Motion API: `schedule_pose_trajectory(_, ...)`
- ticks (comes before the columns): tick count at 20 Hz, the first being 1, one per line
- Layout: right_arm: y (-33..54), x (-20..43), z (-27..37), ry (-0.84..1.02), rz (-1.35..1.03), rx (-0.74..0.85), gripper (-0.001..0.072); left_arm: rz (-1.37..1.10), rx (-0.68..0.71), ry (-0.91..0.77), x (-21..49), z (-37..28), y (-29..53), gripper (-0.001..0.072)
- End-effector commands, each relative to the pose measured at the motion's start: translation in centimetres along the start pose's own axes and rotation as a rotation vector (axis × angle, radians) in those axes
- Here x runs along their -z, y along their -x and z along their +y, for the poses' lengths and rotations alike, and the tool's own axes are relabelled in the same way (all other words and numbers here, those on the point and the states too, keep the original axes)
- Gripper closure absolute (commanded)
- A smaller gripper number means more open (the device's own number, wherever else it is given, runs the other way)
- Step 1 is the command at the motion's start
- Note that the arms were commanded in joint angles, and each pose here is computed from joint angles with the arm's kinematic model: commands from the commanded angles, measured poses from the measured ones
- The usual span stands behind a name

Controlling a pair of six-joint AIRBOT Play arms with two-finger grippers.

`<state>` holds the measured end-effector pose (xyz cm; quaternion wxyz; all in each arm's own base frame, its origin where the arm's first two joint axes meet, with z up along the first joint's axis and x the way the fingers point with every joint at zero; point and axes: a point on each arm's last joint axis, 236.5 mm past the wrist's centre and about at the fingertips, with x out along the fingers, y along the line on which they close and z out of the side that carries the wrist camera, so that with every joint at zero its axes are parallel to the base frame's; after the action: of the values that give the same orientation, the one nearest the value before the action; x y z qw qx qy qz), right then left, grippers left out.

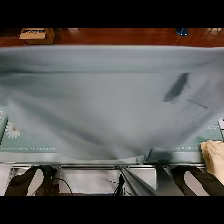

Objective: Fold the shirts.

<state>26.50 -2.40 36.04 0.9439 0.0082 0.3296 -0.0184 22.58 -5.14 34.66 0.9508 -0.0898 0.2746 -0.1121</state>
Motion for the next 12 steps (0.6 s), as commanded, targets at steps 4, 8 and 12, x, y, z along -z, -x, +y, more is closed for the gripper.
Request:
schedule_pose_trajectory(4,-18.9,1.1,1.7,0.009,0.32,-0.164,0.068,0.178,-0.006,0.219,6.2,8.1,-14.0,0.0689)
schedule_pose_trajectory(8,-28.8,0.5,3.9,0.014,0.298,-0.196,0.068,0.185,0.115,0.294,6.5,9.2,-23.6,0.0689)
schedule_pose_trajectory(12,-34.8,-0.8,4.1,-0.077,0.213,-0.178,0.068,0.149,0.12,0.371,7.2,11.1,-31.4,0.0689)
